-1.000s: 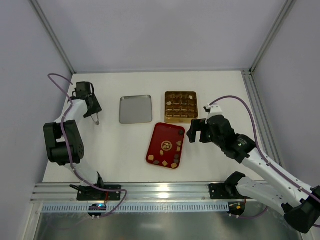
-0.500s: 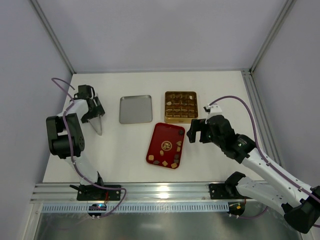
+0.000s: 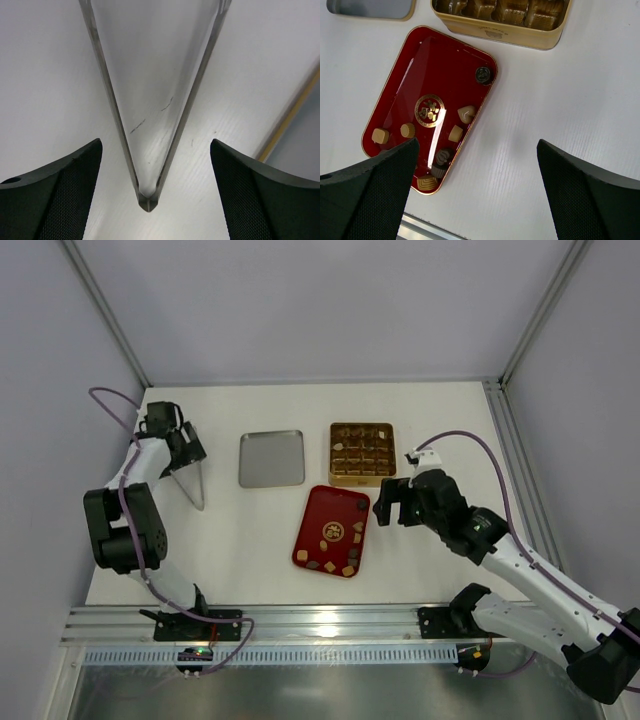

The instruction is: Pack the chocolate

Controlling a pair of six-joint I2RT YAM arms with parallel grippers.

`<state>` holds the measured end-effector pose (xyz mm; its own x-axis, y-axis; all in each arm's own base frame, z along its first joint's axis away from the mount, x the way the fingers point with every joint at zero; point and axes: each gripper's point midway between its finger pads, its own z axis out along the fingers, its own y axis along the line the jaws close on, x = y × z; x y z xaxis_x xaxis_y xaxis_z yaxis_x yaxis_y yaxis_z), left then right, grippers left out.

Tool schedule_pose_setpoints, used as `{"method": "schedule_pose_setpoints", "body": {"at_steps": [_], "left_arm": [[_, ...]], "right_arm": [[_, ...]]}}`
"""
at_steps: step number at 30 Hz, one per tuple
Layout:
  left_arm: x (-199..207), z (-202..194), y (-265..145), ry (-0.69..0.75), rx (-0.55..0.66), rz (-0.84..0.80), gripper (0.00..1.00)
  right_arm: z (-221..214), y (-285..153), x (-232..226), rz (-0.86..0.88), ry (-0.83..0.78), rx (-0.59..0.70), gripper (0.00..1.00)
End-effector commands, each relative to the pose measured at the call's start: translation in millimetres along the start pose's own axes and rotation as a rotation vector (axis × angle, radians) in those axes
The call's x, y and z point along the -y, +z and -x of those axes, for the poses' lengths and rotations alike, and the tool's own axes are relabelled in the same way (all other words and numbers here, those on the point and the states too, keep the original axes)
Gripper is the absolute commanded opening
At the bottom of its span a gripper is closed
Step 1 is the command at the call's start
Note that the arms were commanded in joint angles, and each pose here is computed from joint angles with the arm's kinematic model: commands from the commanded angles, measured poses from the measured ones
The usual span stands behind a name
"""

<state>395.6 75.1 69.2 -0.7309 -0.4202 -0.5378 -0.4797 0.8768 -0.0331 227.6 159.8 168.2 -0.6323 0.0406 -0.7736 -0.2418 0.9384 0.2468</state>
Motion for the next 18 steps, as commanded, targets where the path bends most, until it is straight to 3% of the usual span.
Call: {"method": "schedule_pose_setpoints", "body": {"at_steps": [1, 4, 8, 13, 18], "left_arm": [[18, 57, -63, -0.046, 0.197, -0.095, 0.86], [48, 68, -90, 0.004, 0.253, -0.186, 0.81], [91, 66, -90, 0.078, 0.229, -0.284, 0.74], [139, 43, -57, 0.173, 0.134, -0.334, 0.64], [152, 31, -30, 0.199, 0.074, -0.331, 0.56]], "right_arm": [[17, -3, -5, 0.007, -0.007, 0.035, 1.0], [24, -2, -8, 0.008, -0.011, 0.038, 1.0], [45, 2, -23, 0.041, -0.003, 0.056, 1.0], [77, 21, -50, 0.097, 0.004, 0.075, 1.0], [109, 58, -84, 0.164, 0.002, 0.08, 1.0]]}}
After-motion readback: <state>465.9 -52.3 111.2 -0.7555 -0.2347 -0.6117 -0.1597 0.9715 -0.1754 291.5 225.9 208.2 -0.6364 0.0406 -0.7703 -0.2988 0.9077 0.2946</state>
